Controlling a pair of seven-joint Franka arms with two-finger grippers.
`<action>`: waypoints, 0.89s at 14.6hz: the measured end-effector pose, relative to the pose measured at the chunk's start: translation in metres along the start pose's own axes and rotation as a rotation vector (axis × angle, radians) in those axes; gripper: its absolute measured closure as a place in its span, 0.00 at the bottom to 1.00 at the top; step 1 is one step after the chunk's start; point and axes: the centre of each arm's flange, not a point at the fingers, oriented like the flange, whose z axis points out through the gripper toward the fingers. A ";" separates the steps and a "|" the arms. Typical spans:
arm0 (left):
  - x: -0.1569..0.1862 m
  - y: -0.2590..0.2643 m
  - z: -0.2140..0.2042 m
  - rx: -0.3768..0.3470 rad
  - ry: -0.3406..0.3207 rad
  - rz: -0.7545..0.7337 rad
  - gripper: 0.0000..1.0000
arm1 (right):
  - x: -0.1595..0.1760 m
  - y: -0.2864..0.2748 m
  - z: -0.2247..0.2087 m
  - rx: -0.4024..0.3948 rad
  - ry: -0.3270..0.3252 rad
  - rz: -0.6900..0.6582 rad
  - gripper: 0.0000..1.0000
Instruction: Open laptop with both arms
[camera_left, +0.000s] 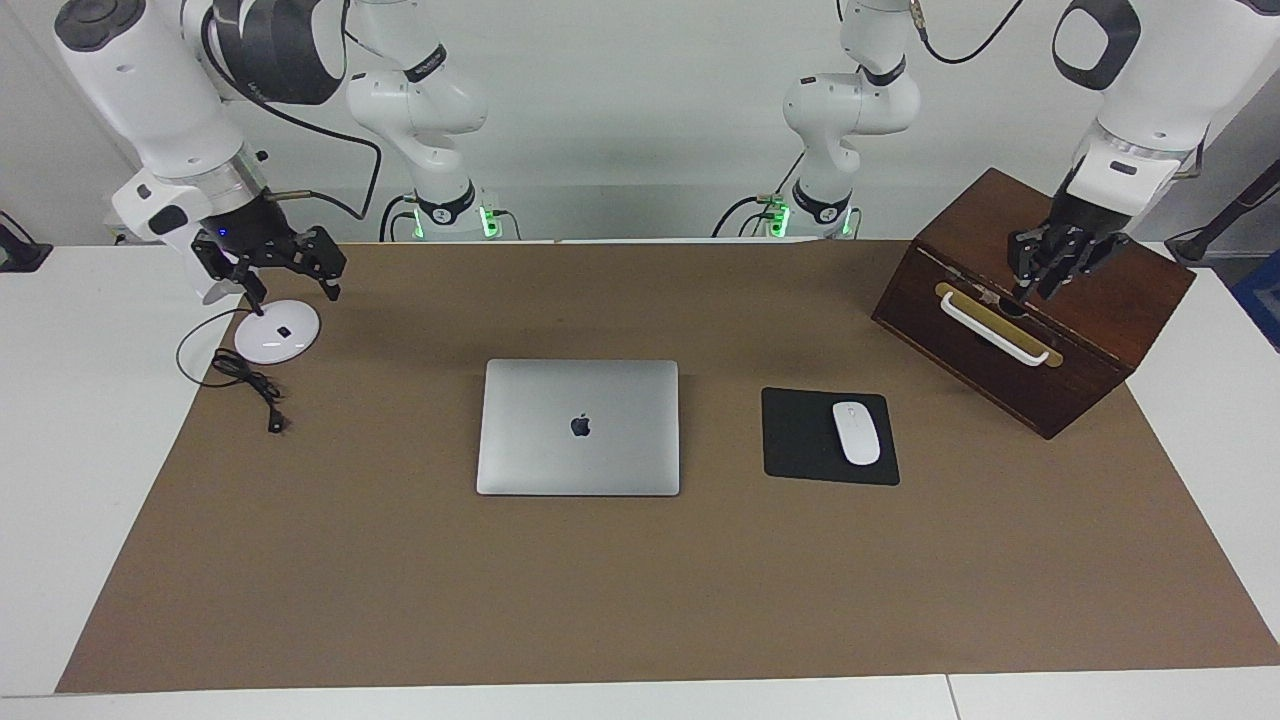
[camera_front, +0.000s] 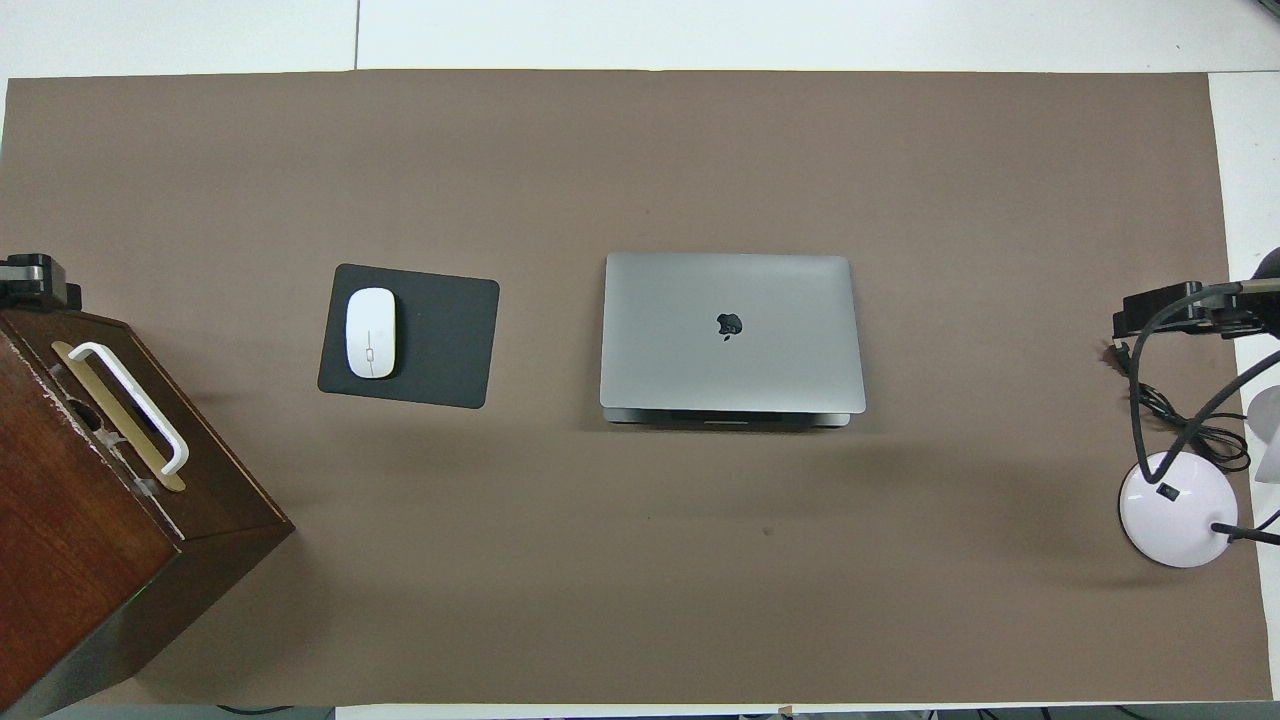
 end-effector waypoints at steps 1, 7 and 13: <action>0.000 0.000 0.000 0.000 0.000 -0.006 0.95 | 0.000 0.000 0.000 0.000 -0.001 0.001 0.00; 0.000 0.004 0.000 -0.002 0.001 -0.011 0.99 | -0.002 0.011 0.005 0.001 -0.007 0.021 0.00; -0.003 0.012 0.013 -0.028 -0.006 -0.004 0.99 | -0.012 0.021 0.031 0.000 0.070 0.041 0.00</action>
